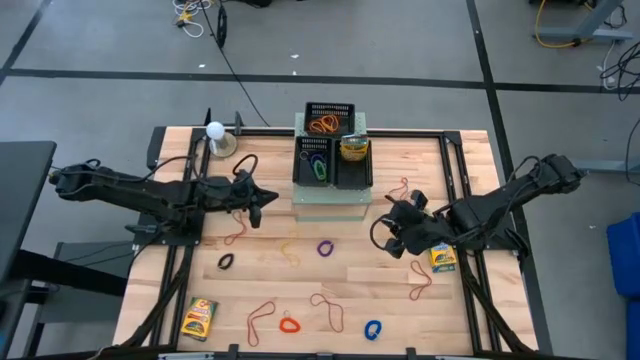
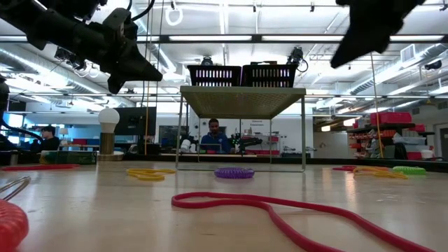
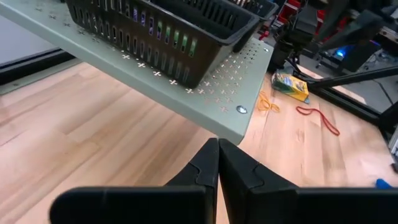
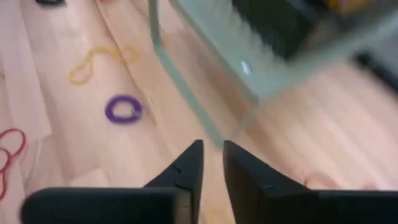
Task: Pick & Place Office Desk Supplies
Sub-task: Put the yellow rubber band into the top black bin
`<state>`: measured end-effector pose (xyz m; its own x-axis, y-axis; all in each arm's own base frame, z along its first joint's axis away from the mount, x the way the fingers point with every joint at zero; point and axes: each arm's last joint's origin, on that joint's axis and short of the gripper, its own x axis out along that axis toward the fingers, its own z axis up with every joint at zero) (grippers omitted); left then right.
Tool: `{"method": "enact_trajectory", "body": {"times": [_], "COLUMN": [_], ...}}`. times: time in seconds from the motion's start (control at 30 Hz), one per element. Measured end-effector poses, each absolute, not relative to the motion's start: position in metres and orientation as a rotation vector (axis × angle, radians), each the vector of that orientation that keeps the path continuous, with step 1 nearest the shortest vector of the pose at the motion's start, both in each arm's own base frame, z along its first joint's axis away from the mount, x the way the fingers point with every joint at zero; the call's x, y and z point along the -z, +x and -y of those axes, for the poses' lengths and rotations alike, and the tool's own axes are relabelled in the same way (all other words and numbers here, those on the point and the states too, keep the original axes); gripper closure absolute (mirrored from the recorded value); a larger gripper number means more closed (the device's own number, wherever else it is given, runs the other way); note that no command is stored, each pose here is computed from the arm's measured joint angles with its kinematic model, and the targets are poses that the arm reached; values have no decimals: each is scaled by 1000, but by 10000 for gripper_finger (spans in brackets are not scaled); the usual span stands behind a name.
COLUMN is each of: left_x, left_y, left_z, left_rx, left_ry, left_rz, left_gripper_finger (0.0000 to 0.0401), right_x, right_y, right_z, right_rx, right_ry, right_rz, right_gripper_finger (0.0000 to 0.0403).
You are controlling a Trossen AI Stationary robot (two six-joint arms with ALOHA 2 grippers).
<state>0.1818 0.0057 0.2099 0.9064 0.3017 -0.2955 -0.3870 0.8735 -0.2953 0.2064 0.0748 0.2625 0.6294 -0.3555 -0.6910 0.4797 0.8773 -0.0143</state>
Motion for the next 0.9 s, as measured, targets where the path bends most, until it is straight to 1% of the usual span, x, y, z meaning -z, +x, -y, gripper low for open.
{"method": "enact_trajectory", "body": {"times": [0.27, 0.33, 0.43, 0.57, 0.67, 0.73, 0.9], "left_x": [-210, -210, -210, -210, -210, -210, -210], "left_y": [182, 182, 182, 182, 182, 182, 182], "left_z": [-6, -6, -6, -6, -6, -6, -6], "left_rx": [-361, -361, -361, -361, -361, -361, -360], "left_ry": [-335, -335, -335, -335, -335, -335, -336], "left_rz": [-249, -249, -249, -250, -250, -249, -248], "left_gripper_finger": [385, 385, 385, 385, 385, 385, 385], "right_x": [-253, -252, -249, -224, -198, -189, -188], "right_y": [192, 190, 187, 183, 179, 176, 177], "right_z": [-72, -71, -69, -65, -65, -66, -66], "right_rx": [627, 662, 722, 774, 729, 708, 717], "right_ry": [503, 572, 652, 782, 852, 902, 940], "right_rz": [-878, -898, -920, -978, -1071, -1109, -1095], "right_gripper_finger": [252, 239, 230, 233, 244, 258, 308]}}
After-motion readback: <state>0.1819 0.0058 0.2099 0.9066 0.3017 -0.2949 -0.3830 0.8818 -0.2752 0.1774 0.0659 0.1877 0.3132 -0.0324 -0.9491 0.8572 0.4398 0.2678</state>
